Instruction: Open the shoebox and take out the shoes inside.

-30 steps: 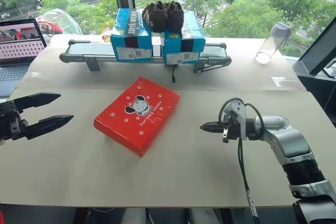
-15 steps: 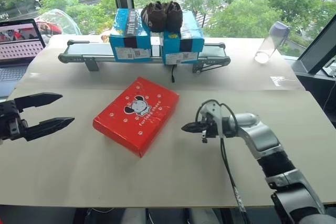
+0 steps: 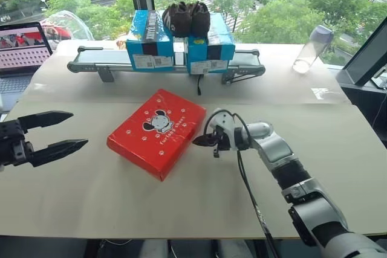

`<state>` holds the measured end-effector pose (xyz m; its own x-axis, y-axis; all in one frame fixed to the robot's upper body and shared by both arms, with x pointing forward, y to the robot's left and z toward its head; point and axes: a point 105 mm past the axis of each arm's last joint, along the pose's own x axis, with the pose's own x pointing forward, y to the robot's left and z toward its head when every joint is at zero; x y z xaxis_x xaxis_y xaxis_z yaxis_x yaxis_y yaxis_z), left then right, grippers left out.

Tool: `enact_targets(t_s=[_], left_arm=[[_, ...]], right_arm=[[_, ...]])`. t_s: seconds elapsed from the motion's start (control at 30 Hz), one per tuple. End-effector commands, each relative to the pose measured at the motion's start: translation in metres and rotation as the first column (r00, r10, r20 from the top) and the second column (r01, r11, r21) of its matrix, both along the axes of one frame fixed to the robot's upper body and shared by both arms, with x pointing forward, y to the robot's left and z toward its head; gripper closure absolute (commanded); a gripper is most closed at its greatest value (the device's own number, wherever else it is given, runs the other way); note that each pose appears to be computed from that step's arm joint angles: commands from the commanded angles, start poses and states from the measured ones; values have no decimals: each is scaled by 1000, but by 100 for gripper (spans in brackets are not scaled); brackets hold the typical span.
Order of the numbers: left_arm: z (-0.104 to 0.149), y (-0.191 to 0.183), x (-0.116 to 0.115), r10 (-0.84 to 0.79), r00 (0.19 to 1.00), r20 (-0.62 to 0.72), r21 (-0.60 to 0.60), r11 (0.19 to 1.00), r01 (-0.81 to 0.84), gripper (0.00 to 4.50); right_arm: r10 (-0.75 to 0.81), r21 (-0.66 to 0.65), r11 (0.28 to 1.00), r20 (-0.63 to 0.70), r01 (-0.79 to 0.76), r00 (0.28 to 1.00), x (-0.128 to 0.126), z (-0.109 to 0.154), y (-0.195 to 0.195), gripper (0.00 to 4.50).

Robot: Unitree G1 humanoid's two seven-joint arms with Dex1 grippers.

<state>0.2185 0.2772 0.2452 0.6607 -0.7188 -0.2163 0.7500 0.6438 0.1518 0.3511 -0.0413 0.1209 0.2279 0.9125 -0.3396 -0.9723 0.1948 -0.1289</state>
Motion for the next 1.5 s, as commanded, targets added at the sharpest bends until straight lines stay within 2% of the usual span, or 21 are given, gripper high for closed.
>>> enact_targets(t_s=[0.03,0.13,0.3,0.43,0.5,0.57,0.7,0.83,1.03,1.23,1.5], left_arm=[[9,-1,-6,7,999,32,4,1000,-7,0],[8,-1,-14,11,1000,12,-1,1000,-11,0],[4,-3,-29,15,999,-39,-12,1000,-15,0],[3,-7,-40,12,998,-66,-25,1000,-14,0],[4,-11,-44,10,998,-65,-31,999,-12,0],[5,-15,-46,12,998,-60,-36,999,-14,0],[7,-22,-54,18,998,-55,-43,999,-20,0],[6,-25,-62,38,997,-65,-45,998,-41,0],[5,-26,-59,40,997,-67,-52,998,-44,0],[8,-31,-50,11,998,-56,-53,999,-14,0],[7,-33,-47,3,998,-59,-53,999,-6,0]], right_arm=[[29,121,992,55,-35,998,0,51,6,447],[48,222,973,94,-68,994,-3,98,14,447],[61,295,948,193,-117,979,-3,152,34,447],[55,372,914,282,-162,958,1,198,74,447],[60,437,876,324,-205,944,-1,225,111,447],[51,479,851,332,-215,942,-3,237,138,447],[35,452,871,330,-190,943,-3,223,176,447],[48,425,886,311,-184,949,1,212,174,447],[50,439,881,291,-180,955,5,217,164,447],[5,428,894,288,-133,958,3,196,188,447],[-63,513,857,208,-54,976,5,186,198,447]])
